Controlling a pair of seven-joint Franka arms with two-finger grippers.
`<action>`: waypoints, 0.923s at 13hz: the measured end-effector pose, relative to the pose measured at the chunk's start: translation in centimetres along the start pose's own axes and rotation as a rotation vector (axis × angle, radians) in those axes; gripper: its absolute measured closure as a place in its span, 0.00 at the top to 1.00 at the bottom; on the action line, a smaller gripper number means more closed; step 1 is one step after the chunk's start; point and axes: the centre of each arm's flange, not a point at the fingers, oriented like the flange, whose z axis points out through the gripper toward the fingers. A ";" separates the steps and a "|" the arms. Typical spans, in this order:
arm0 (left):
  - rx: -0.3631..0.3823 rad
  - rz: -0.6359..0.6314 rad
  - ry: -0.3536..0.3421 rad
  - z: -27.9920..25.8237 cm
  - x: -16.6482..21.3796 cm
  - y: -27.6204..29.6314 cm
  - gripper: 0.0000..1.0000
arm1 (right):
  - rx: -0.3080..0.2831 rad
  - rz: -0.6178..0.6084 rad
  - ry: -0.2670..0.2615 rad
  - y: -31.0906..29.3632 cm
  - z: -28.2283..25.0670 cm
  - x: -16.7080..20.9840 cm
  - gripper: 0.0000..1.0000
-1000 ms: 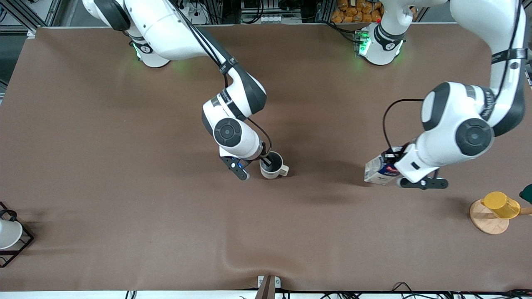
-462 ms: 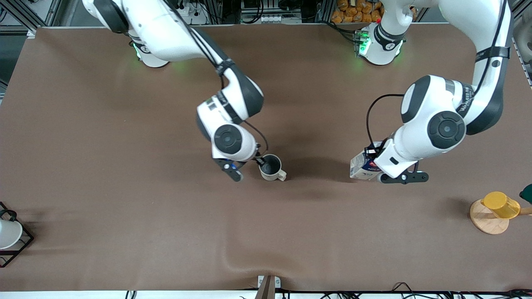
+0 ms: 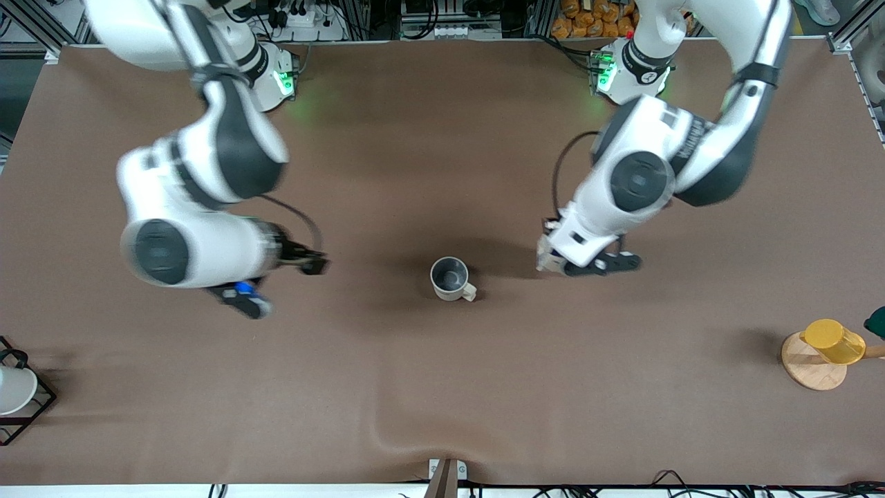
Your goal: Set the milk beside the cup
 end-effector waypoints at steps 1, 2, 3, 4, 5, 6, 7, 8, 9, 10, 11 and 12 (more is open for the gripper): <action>-0.010 -0.014 -0.010 0.0 -1.4 2.0 0.32 | -0.026 -0.066 0.004 2.5 -0.2 2.0 1.00; -0.023 -0.033 -0.028 0.2 -2.8 3.9 0.32 | -0.035 -0.148 -0.004 5.1 -0.1 4.2 1.00; -0.027 -0.049 -0.041 0.7 -3.9 5.8 0.32 | -0.029 -0.227 -0.021 8.1 0.2 6.7 1.00; -0.022 -0.059 -0.049 1.4 -4.9 7.9 0.32 | -0.012 -0.279 -0.040 11.4 0.4 9.0 1.00; -0.015 -0.068 -0.055 2.2 -6.0 10.0 0.32 | 0.009 -0.308 -0.053 14.7 0.5 11.1 1.00; -0.008 -0.072 -0.059 3.0 -7.0 12.0 0.32 | 0.030 -0.326 -0.059 17.7 0.5 12.8 1.00; -0.001 -0.069 -0.062 3.5 -8.2 13.6 0.32 | 0.048 -0.349 -0.058 20.2 0.4 14.0 1.00; 0.004 -0.065 -0.062 3.9 -9.2 14.8 0.32 | 0.062 -0.374 -0.048 22.3 0.2 15.0 1.00; 0.008 -0.063 -0.062 4.3 -9.9 15.7 0.32 | 0.073 -0.394 -0.035 23.9 0.0 15.7 1.00; 0.004 -0.063 -0.060 4.5 -10.1 16.3 0.32 | 0.081 -0.403 -0.029 25.0 -0.3 16.0 1.00; -0.006 -0.064 -0.055 4.7 -9.8 16.6 0.32 | 0.085 -0.400 -0.018 25.4 -0.8 15.7 1.00; -0.019 -0.069 -0.050 4.9 -9.2 16.8 0.32 | 0.089 -0.378 0.005 25.1 -1.7 14.6 1.00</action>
